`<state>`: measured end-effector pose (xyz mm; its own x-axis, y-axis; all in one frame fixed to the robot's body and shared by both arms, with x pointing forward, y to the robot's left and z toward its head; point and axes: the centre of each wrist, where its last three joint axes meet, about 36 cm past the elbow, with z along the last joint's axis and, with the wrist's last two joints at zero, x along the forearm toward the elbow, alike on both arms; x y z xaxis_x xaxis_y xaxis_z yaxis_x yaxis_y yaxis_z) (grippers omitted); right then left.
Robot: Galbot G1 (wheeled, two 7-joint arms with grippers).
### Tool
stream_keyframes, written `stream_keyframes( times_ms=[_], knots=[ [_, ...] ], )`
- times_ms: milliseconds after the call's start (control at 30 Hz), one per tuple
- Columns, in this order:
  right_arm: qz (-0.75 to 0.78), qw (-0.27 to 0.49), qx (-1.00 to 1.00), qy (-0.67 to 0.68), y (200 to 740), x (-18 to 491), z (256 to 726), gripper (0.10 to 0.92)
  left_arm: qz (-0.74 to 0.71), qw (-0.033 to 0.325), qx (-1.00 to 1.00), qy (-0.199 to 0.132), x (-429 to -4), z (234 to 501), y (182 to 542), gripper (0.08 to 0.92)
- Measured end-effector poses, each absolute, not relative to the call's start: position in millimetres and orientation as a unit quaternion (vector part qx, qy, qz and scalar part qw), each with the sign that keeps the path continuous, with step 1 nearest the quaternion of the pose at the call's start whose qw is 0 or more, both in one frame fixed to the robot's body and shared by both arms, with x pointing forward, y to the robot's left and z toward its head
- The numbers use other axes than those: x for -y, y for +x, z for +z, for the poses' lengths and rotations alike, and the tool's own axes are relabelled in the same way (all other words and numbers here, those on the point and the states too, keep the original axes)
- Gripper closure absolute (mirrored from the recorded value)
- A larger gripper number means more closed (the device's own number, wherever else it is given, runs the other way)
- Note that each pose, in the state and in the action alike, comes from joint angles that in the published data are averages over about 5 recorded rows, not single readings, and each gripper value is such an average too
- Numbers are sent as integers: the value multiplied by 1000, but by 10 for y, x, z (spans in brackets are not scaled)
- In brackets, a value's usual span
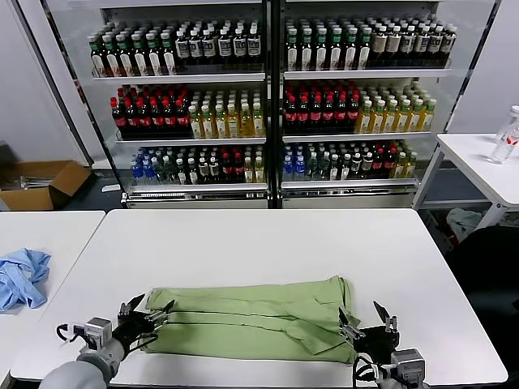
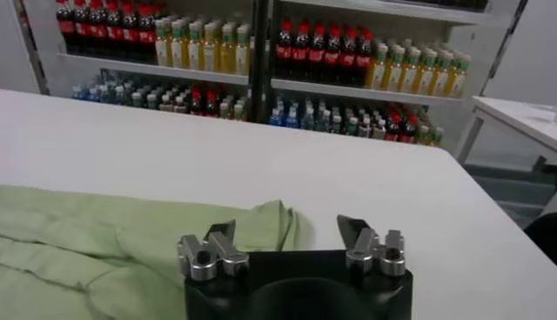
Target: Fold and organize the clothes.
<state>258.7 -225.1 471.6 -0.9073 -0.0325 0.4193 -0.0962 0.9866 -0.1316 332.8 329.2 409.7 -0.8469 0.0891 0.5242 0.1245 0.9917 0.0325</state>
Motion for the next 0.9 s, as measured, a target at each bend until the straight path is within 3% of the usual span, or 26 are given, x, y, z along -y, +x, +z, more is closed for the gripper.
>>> stream_keyframes(
  times_ms=[67,267,600,767,900],
  knots=[
    [78,212,974,30,2600,2256,4700,202,-23,277,960,-38,-3242,4079,3316,221],
    [88,209,974,20,2638,2285,4664,200,2,298,954,-8,-3117,4041,3275,383],
    [95,200,975,16,2669,2295,4691,200,36,313,949,5,-2998,4037,3281,678],
    [98,197,975,14,2664,2295,4708,200,20,312,950,10,-2994,4070,3287,807],
    [103,191,976,11,2667,2313,4745,200,-36,290,956,32,-3073,4168,3320,895]
  ],
)
